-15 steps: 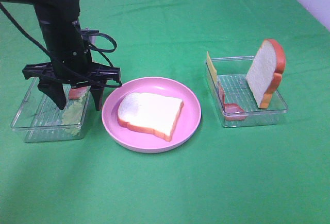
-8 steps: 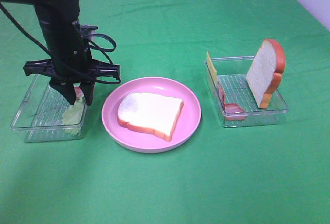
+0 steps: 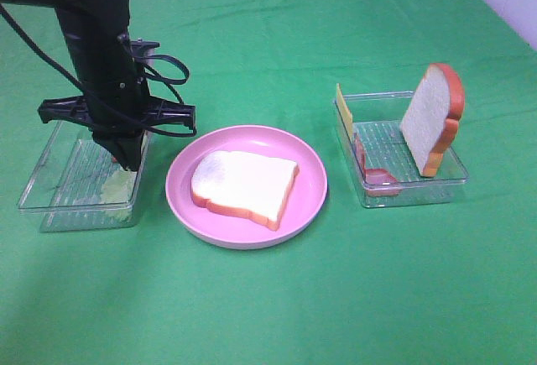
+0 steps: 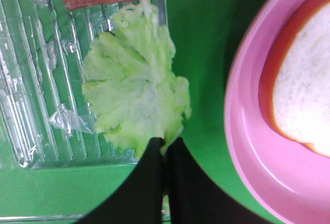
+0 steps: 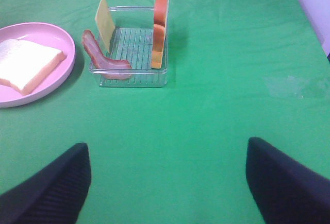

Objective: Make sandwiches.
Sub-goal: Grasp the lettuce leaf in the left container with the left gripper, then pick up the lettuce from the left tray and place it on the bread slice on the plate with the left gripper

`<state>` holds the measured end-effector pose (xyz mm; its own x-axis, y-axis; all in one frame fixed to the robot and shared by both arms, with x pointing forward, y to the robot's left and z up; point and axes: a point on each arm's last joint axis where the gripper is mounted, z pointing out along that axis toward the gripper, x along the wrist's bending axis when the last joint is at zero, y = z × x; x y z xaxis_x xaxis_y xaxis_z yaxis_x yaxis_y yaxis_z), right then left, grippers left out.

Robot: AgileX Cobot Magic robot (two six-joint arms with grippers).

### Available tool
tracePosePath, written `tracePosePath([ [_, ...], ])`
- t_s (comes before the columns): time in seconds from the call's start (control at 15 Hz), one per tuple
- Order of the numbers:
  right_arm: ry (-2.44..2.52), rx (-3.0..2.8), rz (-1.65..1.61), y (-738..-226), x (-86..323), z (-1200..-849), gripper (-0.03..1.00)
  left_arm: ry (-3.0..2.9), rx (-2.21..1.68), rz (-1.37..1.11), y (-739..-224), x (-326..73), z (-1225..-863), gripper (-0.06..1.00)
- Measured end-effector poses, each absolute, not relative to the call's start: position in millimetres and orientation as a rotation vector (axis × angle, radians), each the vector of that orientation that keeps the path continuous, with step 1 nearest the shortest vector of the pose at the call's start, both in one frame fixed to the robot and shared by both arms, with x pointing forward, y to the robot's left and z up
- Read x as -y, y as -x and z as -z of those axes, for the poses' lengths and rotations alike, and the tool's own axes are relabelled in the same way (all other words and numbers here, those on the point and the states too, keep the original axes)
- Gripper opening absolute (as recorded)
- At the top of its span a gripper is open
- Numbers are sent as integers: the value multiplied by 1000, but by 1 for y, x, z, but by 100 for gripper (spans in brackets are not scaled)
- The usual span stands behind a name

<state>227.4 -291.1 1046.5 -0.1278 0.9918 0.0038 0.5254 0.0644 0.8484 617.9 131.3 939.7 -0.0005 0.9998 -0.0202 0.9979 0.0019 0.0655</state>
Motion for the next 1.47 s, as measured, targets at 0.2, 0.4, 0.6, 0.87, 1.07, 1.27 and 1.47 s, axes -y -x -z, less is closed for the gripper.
tracePosePath([
  [0.2,-1520,-1725,-961,-227,291,-1047,78,-2156,-2158,-28,-616,-130,-950,0],
  [0.4,-1520,-1725,-961,-227,291,-1047,78,-2120,-2089,-23,-609,-126,-978,0],
  [0.6,-1520,-1725,-961,-227,291,-1047,78,-2086,-1943,-16,-599,-107,-1007,0],
  [0.87,-1520,-1725,-961,-227,291,-1047,78,-2025,-1644,157,-583,-51,-1019,0],
  [1.07,-1520,-1725,-961,-227,291,-1047,78,-1977,-1536,186,-579,-33,-1022,0],
  [1.27,-1520,-1725,-961,-227,291,-1047,78,-2009,-1542,200,-586,-28,-998,0],
  [1.47,-1520,-1725,-961,-227,291,-1047,78,-2182,-1559,148,-591,-31,-958,0],
])
